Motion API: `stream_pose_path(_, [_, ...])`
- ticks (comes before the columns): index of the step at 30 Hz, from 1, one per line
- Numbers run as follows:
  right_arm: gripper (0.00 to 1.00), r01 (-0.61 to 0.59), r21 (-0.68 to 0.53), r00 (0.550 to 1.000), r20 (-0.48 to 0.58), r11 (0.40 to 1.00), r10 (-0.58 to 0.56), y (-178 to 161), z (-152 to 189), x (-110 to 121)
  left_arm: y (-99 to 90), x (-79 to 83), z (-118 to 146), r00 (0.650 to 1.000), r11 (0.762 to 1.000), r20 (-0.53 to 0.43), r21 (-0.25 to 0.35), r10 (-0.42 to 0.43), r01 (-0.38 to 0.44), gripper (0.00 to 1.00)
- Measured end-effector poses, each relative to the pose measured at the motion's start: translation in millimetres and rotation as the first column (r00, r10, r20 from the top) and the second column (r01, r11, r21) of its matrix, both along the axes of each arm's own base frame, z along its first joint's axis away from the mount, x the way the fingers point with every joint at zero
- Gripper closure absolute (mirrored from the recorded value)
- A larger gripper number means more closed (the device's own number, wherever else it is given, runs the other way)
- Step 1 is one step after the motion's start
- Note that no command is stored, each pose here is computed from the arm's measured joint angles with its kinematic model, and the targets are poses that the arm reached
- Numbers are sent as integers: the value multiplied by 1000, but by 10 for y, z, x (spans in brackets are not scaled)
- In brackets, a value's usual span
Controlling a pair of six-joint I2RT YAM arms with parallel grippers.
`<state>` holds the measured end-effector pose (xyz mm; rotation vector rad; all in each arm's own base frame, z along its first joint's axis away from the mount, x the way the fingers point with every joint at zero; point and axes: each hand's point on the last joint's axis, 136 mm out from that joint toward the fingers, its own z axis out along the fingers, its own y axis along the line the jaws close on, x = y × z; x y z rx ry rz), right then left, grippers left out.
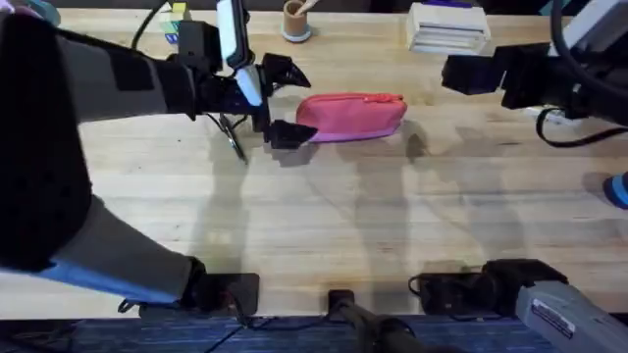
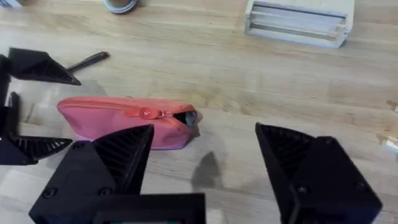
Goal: Unzip the bag, pick up the pens from the table one at a time and place them inside, then zip the bag closed.
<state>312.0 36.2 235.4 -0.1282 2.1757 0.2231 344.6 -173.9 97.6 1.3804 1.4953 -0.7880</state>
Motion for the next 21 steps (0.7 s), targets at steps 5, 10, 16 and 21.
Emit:
stream_pose_path(5, [5,0,0,1000,0,1000,0,0,1,1,5,3,-85,1000,1000,-22,9,5,-5,45])
stream_pose_path(10, [4,0,0,1000,0,1000,0,0,1,1,13,13,-99,1000,1000,-24,17,12,-12,292])
stream_pose_path(16, [4,0,0,1000,0,1000,0,0,1,1,9,14,-112,999,1000,-27,25,16,-15,936])
stream_pose_path(21, [5,0,0,1000,0,1000,0,0,1,1,10,41,-104,1000,999,-10,28,18,-18,957])
